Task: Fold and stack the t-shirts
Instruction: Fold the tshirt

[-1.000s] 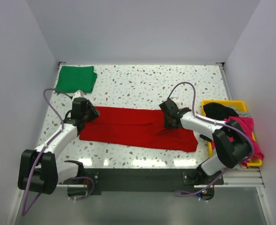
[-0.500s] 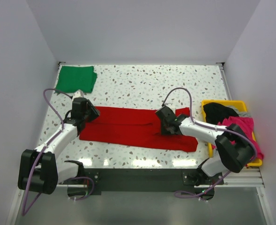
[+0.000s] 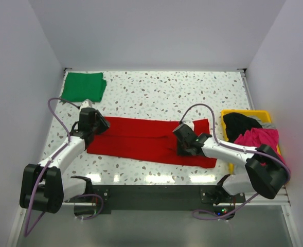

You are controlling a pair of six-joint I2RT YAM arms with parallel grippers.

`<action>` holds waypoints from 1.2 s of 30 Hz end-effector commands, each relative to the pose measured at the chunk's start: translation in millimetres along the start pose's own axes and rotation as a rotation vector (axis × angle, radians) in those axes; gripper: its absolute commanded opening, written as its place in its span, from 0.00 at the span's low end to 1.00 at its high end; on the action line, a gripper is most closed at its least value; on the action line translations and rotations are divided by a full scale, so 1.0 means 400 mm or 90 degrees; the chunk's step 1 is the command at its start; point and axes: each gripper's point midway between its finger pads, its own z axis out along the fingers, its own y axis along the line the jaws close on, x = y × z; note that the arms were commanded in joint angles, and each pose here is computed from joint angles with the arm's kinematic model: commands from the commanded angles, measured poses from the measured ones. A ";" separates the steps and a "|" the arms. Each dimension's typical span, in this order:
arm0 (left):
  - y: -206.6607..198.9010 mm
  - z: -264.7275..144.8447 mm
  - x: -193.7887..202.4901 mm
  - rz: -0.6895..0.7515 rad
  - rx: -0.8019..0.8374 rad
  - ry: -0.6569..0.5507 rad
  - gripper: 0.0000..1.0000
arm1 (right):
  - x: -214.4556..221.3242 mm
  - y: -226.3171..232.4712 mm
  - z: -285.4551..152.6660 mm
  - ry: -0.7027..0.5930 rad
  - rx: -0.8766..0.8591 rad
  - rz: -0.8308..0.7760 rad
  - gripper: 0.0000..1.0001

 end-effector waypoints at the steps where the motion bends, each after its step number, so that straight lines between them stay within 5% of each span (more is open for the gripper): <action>1: -0.034 -0.002 -0.028 0.005 0.036 -0.027 0.38 | -0.026 0.030 -0.040 -0.026 -0.040 0.027 0.28; 8: -0.045 0.004 -0.027 0.003 0.044 -0.019 0.38 | -0.136 -0.042 -0.147 -0.136 0.035 0.050 0.28; 20: -0.057 0.021 0.032 0.016 0.055 0.009 0.36 | -0.010 -0.110 -0.012 -0.042 0.043 0.117 0.26; 28: -0.110 0.005 0.198 0.089 0.082 0.054 0.29 | 0.043 -0.141 0.024 -0.035 0.053 0.183 0.26; 36: -0.105 0.004 0.315 0.154 0.063 0.097 0.23 | -0.014 -0.168 0.034 -0.022 0.062 0.209 0.27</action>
